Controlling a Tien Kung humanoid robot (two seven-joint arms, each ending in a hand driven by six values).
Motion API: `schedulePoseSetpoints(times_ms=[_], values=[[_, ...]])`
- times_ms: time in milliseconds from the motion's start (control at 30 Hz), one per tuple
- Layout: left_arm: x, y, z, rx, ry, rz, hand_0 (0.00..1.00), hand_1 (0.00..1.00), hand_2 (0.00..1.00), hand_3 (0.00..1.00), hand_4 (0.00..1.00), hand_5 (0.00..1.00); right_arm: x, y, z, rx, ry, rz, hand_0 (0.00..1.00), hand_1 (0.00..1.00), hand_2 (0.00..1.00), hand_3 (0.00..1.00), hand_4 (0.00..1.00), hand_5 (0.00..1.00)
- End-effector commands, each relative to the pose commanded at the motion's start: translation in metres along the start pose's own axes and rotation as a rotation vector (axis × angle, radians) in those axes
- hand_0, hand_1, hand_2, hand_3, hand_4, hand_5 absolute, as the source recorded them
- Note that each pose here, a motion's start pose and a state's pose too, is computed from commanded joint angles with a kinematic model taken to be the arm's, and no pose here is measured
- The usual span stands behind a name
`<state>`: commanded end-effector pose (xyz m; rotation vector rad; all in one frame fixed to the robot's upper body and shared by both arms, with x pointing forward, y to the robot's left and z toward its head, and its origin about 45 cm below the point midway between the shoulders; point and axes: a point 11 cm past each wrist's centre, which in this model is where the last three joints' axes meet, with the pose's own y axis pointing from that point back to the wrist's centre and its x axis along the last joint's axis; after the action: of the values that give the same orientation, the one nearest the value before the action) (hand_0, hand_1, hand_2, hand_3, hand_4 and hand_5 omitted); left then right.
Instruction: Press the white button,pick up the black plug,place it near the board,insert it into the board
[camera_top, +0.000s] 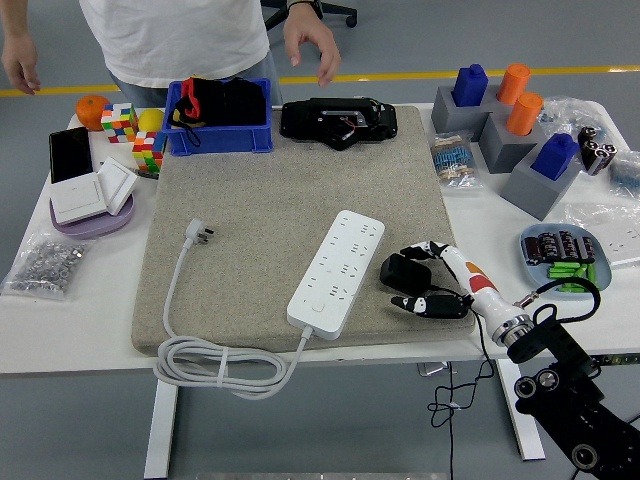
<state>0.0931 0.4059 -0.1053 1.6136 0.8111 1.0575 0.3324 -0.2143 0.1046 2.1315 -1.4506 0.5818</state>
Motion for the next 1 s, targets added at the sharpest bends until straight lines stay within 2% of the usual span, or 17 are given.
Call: schedulePoseSetpoints(times_ms=[33,200,233,400,433,600,633,800,833,1000], values=[[-0.0003,-0.0001,-0.0001,0.0,0.0,0.0,0.689,0.637,0.612,0.637,0.554,0.185,0.0002,0.0,0.0005,-0.001,-0.001,0.002,0.66,0.684,0.66,0.684,0.998,0.156],[-0.0022,-0.0005,-0.0016,0.003,0.001,-0.003,0.689,0.637,0.612,0.637,0.554,0.185,-0.0007,0.0002,0.0025,-0.003,-0.006,0.007,0.66,0.684,0.66,0.684,0.998,0.156],[-0.0024,-0.0006,-0.0018,0.004,0.001,-0.004,0.689,0.637,0.613,0.637,0.554,0.186,-0.0011,0.0002,0.003,-0.005,-0.008,0.006,0.588,0.63,0.635,0.643,0.998,0.111],[-0.0035,-0.0008,-0.0024,0.004,0.002,-0.005,0.689,0.637,0.613,0.637,0.554,0.186,-0.0034,-0.0002,0.0049,-0.012,-0.01,0.001,0.588,0.63,0.635,0.643,0.998,0.111],[-0.0039,-0.0008,-0.0024,0.004,0.002,-0.006,0.69,0.637,0.613,0.637,0.553,0.185,-0.0037,-0.0003,0.0054,-0.014,-0.01,0.001,0.529,0.585,0.611,0.617,0.966,0.067],[-0.0052,-0.0008,-0.0017,0.003,0.006,-0.009,0.69,0.637,0.613,0.637,0.553,0.185,-0.0034,-0.0009,0.0053,-0.013,-0.015,0.009,0.529,0.585,0.611,0.617,0.966,0.067],[-0.0052,-0.0008,-0.0015,0.003,0.006,-0.009,0.69,0.637,0.612,0.637,0.554,0.185,-0.0031,-0.001,0.0051,-0.012,-0.016,0.01,0.514,0.543,0.562,0.603,0.911,0.017],[-0.0047,-0.0006,-0.0008,0.001,0.006,-0.008,0.69,0.637,0.612,0.637,0.554,0.185,-0.001,-0.0021,0.0041,-0.005,-0.015,0.029,0.514,0.543,0.562,0.603,0.911,0.017],[-0.0047,-0.0006,-0.0006,0.001,0.006,-0.008,0.69,0.637,0.612,0.637,0.554,0.186,-0.0006,-0.0022,0.0038,-0.003,-0.015,0.033,0.469,0.49,0.527,0.59,0.852,0.002],[-0.0048,-0.0005,-0.0002,0.001,0.007,-0.008,0.69,0.637,0.612,0.637,0.554,0.186,0.0006,-0.0027,0.0017,0.013,-0.011,0.051,0.469,0.49,0.527,0.59,0.852,0.002]])
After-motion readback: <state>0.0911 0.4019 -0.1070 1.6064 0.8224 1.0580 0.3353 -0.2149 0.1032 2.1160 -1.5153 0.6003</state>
